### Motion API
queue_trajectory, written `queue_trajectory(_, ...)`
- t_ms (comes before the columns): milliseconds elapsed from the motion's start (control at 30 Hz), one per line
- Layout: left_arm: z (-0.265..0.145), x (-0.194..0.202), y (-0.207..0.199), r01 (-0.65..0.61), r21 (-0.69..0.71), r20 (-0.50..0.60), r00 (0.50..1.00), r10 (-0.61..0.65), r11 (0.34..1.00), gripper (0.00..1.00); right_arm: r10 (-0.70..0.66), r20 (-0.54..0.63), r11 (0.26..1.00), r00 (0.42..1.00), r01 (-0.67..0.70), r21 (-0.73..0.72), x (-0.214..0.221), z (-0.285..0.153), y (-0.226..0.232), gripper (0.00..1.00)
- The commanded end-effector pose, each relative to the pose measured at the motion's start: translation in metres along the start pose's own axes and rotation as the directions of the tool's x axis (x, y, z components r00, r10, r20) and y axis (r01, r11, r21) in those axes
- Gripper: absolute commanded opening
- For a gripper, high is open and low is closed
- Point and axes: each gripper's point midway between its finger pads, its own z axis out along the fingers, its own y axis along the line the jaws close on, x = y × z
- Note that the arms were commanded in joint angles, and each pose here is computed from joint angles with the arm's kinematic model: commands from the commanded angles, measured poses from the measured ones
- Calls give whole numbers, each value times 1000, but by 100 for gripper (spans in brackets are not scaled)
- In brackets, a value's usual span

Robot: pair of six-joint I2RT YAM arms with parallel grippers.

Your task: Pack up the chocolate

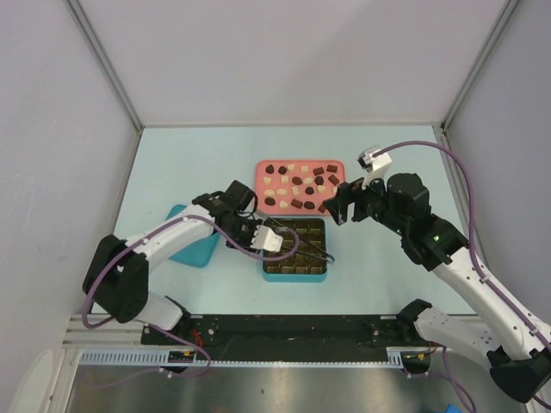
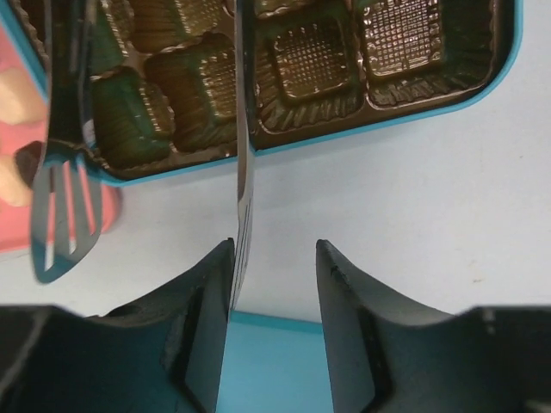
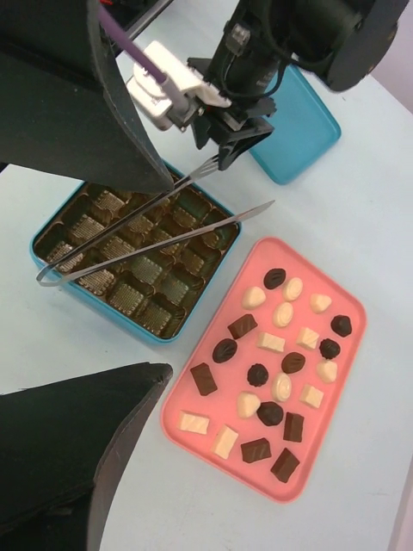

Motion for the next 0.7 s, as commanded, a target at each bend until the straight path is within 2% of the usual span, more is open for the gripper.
queue_trajectory(0, 3, -3, 7, -14, 31, -20, 1000, 15, 999, 46, 24, 56, 1000, 998, -23, -14, -13, 0, 1, 84)
queue_trajectory(133, 6, -7, 14, -20, 7, -6, 1000, 20, 1000, 40, 28, 58, 999, 998, -27, -20, -13, -2, 1, 85)
queue_trajectory(167, 6, -7, 16, -20, 4, -14, 1000, 20, 1000, 28, 29, 59, 999, 998, -28, -25, -13, -2, 2, 86)
queue_trajectory(267, 8, -10, 18, 4, 28, -29, 1000, -3, 1000, 8, 30, 54, 999, 998, -29, -26, -11, -2, 2, 84)
queue_trajectory(400, 0, -21, 27, 41, 2, 0, 999, -41, 999, 2, 38, 57, 999, 998, -36, -27, -11, -5, 1, 86)
queue_trajectory(533, -28, -42, 38, 56, -71, 66, 996, -51, 996, 0, 41, 68, 999, 997, -40, -13, -14, -8, -3, 100)
queue_trajectory(567, -34, -45, 37, 73, -63, 76, 995, -68, 995, 0, 40, 77, 999, 996, -39, -14, -16, -10, -4, 100)
queue_trajectory(667, -66, -70, 42, 156, -69, 187, 972, -140, 985, 0, 48, 154, 999, 987, -44, -32, -35, -21, -2, 100)
